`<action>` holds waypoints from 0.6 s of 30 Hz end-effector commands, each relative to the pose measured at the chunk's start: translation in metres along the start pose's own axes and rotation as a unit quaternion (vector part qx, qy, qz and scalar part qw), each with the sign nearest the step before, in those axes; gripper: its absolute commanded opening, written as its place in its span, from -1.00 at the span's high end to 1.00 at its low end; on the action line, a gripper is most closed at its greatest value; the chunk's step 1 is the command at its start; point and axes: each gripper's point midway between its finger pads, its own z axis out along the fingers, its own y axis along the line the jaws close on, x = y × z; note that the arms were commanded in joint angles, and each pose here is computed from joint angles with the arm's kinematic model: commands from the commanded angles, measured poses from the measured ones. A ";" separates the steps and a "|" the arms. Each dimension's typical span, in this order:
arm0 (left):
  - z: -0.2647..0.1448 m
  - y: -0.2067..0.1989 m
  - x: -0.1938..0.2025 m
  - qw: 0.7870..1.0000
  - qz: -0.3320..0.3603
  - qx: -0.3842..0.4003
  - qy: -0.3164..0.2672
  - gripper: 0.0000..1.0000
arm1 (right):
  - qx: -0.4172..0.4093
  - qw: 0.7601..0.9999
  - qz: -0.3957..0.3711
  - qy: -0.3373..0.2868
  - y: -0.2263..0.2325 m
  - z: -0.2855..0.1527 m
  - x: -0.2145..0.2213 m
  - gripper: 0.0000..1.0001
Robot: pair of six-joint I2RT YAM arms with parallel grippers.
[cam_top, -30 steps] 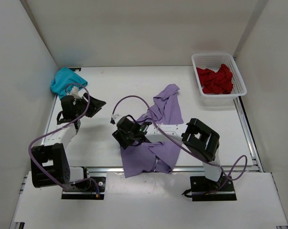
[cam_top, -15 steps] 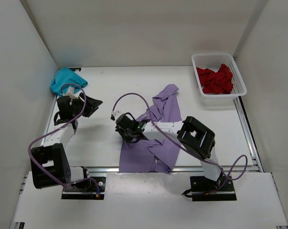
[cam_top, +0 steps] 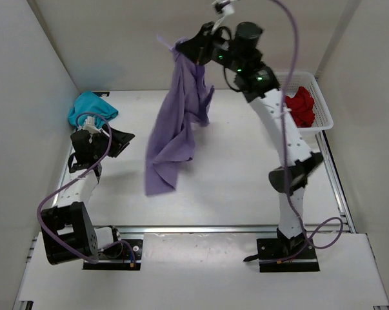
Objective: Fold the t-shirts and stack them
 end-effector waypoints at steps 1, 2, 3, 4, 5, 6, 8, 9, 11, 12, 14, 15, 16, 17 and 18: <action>-0.018 -0.023 -0.026 0.999 0.022 0.023 -0.032 -0.26 | -0.153 0.987 0.023 -0.048 0.092 -0.057 -0.064 0.99; -0.021 -0.022 -0.029 0.999 0.017 0.020 -0.035 -0.26 | -0.162 0.985 0.005 -0.061 0.107 -0.079 -0.078 1.00; -0.024 -0.026 -0.033 0.999 0.024 0.022 -0.043 -0.26 | -0.151 0.987 0.002 -0.057 0.103 -0.084 -0.074 1.00; -0.026 -0.025 -0.035 0.998 0.026 0.018 -0.045 -0.26 | -0.147 0.986 -0.028 -0.075 0.120 -0.118 -0.091 0.99; -0.027 -0.026 -0.038 0.998 0.025 0.016 -0.049 -0.26 | -0.145 0.986 -0.032 -0.077 0.122 -0.128 -0.091 1.00; -0.030 -0.025 -0.039 0.998 0.026 0.012 -0.054 -0.24 | -0.131 0.989 -0.020 -0.063 0.114 -0.144 -0.075 1.00; -0.031 -0.028 -0.040 0.998 0.034 0.010 -0.060 -0.24 | -0.116 0.989 -0.022 -0.086 0.100 -0.172 -0.055 1.00; -0.032 -0.028 -0.041 0.997 0.039 0.001 -0.067 -0.26 | -0.097 0.992 0.002 -0.084 0.082 -0.190 -0.027 0.99; -0.037 -0.024 -0.038 0.996 0.046 -0.014 -0.080 -0.26 | -0.066 0.994 0.085 -0.035 0.039 -0.220 0.059 0.99; -0.038 -0.019 -0.035 0.995 0.047 -0.022 -0.082 -0.26 | -0.069 0.993 0.091 -0.033 0.033 -0.228 0.077 1.00; -0.042 -0.009 -0.027 0.993 0.057 -0.042 -0.091 -0.28 | 0.003 0.983 0.181 0.011 -0.011 -0.257 0.177 1.00; -0.041 -0.011 -0.021 0.993 0.060 -0.042 -0.090 -0.26 | 0.026 0.981 0.192 0.010 -0.022 -0.266 0.196 1.00; -0.040 0.003 -0.005 0.994 0.056 -0.062 -0.077 -0.28 | 0.067 0.972 0.225 0.026 -0.039 -0.283 0.237 1.00; -0.039 0.016 0.005 0.993 0.051 -0.080 -0.076 -0.28 | 0.101 0.959 0.260 0.040 -0.051 -0.300 0.273 0.99; -0.037 0.018 0.015 0.993 0.054 -0.081 -0.066 -0.28 | 0.107 0.956 0.270 0.043 -0.052 -0.305 0.283 0.96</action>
